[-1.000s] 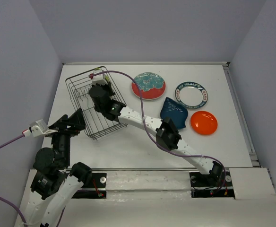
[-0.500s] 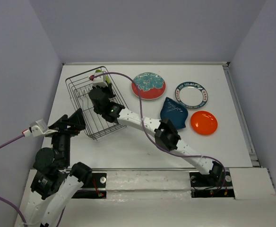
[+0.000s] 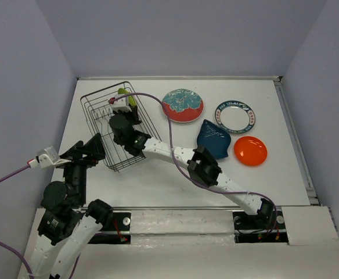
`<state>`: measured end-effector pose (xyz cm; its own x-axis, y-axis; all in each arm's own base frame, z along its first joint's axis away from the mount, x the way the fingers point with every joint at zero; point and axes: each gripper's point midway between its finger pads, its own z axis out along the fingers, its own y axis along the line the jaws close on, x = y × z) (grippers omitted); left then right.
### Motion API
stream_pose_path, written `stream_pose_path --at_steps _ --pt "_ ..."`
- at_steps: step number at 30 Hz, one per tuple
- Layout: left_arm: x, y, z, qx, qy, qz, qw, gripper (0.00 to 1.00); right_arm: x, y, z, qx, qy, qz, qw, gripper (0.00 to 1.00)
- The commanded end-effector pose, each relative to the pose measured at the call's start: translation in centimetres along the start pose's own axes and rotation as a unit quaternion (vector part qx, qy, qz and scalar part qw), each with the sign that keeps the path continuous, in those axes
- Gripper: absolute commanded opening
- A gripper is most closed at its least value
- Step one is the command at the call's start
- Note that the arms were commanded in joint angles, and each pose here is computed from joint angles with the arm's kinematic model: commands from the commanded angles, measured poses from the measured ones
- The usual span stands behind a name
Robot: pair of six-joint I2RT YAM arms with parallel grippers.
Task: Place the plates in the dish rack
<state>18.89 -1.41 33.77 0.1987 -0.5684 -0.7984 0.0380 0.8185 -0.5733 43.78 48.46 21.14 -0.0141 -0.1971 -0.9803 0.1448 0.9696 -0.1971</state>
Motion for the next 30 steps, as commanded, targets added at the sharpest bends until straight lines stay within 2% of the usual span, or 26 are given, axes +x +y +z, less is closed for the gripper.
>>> stream_pose_path --at_steps 1,12,27,28,30 --pt "-1.3 -0.7 0.2 0.004 -0.015 -0.010 1.000 0.99 -4.7 -3.0 -0.6 0.048 -0.023 0.071 0.996 0.07" --pt "-1.3 -0.6 0.1 0.004 -0.015 -0.009 1.000 0.99 -5.4 -3.1 -0.5 0.051 -0.036 0.070 0.996 0.07" --pt "-1.3 -0.5 0.1 0.003 -0.017 -0.010 1.000 0.99 -2.1 0.4 -0.3 -0.004 -0.020 0.065 0.998 0.07" --pt "-1.4 -0.6 0.1 0.004 -0.017 -0.011 1.000 0.99 -2.2 0.3 -0.3 -0.004 -0.020 0.067 0.998 0.07" --pt "-1.3 -0.7 0.1 0.005 -0.015 -0.010 1.000 0.99 -2.7 0.4 -0.3 -0.009 -0.022 0.069 0.997 0.16"
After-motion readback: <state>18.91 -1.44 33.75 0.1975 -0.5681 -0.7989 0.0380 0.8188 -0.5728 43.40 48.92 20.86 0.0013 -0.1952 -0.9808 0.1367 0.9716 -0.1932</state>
